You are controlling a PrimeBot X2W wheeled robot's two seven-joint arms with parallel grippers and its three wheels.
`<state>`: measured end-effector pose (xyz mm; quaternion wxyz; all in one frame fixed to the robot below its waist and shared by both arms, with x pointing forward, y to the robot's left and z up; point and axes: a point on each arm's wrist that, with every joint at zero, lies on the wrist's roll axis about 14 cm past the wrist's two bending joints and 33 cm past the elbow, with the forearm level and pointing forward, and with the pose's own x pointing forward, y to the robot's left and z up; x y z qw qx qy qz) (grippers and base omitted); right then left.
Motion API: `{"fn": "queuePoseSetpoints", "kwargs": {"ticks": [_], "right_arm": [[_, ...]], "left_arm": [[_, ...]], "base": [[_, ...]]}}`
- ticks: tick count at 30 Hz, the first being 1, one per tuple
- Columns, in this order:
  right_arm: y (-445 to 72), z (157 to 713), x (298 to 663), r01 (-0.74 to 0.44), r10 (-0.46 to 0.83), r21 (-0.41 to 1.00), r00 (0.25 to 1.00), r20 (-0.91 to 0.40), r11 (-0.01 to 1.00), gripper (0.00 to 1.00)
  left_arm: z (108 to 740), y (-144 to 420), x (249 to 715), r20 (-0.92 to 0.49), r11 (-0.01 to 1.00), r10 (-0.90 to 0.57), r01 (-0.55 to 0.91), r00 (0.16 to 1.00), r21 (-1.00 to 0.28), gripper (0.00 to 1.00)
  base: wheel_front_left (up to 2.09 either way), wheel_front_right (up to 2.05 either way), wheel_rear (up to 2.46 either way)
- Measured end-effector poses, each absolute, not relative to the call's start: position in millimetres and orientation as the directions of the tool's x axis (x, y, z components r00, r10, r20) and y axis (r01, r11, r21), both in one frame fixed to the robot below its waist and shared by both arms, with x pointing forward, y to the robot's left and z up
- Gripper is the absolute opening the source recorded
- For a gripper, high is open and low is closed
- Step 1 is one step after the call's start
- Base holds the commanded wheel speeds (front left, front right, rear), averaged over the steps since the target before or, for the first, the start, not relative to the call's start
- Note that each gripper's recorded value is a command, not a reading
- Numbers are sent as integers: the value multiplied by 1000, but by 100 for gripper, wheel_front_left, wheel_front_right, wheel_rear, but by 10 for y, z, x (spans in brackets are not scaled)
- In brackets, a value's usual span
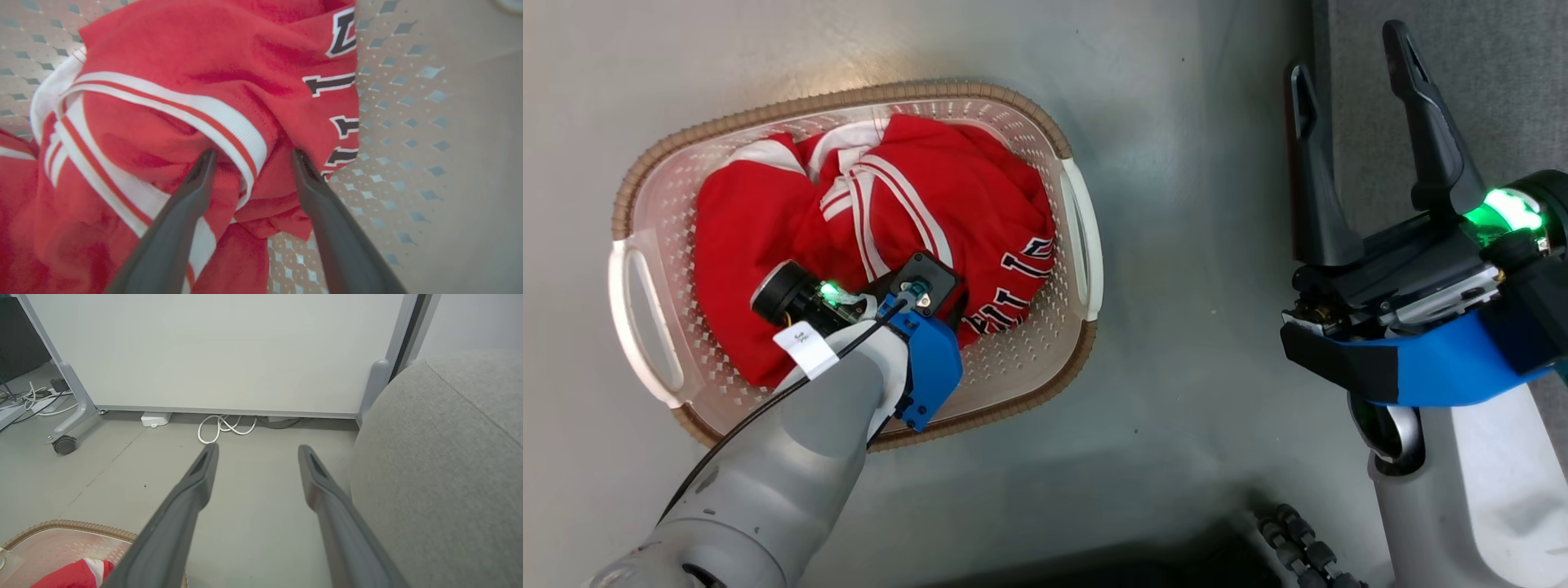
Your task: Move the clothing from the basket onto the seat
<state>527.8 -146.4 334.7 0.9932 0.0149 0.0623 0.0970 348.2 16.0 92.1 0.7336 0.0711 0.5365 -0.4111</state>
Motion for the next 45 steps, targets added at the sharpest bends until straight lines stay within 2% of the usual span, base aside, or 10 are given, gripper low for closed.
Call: {"fn": "queuePoseSetpoints", "kwargs": {"ticks": [12,13,14,15,16,20,24,38,45], "right_arm": [[-1490,3164,5259,-188,192,37,970,-147,981,100],[-1490,3162,5258,-188,192,37,970,-147,981,100],[-1493,3162,5258,-188,191,36,970,-147,982,100],[-1492,3167,5259,-188,192,36,971,-145,981,100],[-1492,3173,5261,-189,192,35,971,-144,981,100],[-1478,3207,5273,-191,194,36,972,-134,981,100],[-1439,3275,5292,-200,203,39,972,-117,979,100],[-1312,3849,5357,-235,236,42,972,-6,971,100],[-1244,4239,5291,-251,249,48,967,56,967,100]], "left_arm": [[723,51,3466,-841,624,-540,687,33,-374,100],[719,44,3435,-842,612,-539,696,19,-376,78],[716,37,3412,-843,603,-537,703,8,-378,41],[716,32,3397,-844,595,-536,709,-1,-378,18],[719,22,3392,-843,589,-537,713,-6,-380,0],[772,-31,3408,-832,583,-554,712,-2,-390,0],[886,-99,3495,-807,580,-590,716,41,-388,0],[1638,-202,3987,-690,623,-670,713,273,-323,0],[2227,-194,4280,-595,663,-689,691,413,-289,0]], "base": [[0,0,0],[0,0,0],[0,0,0],[0,0,0],[0,0,0],[0,0,0],[0,0,0],[0,0,0],[0,0,0]]}}
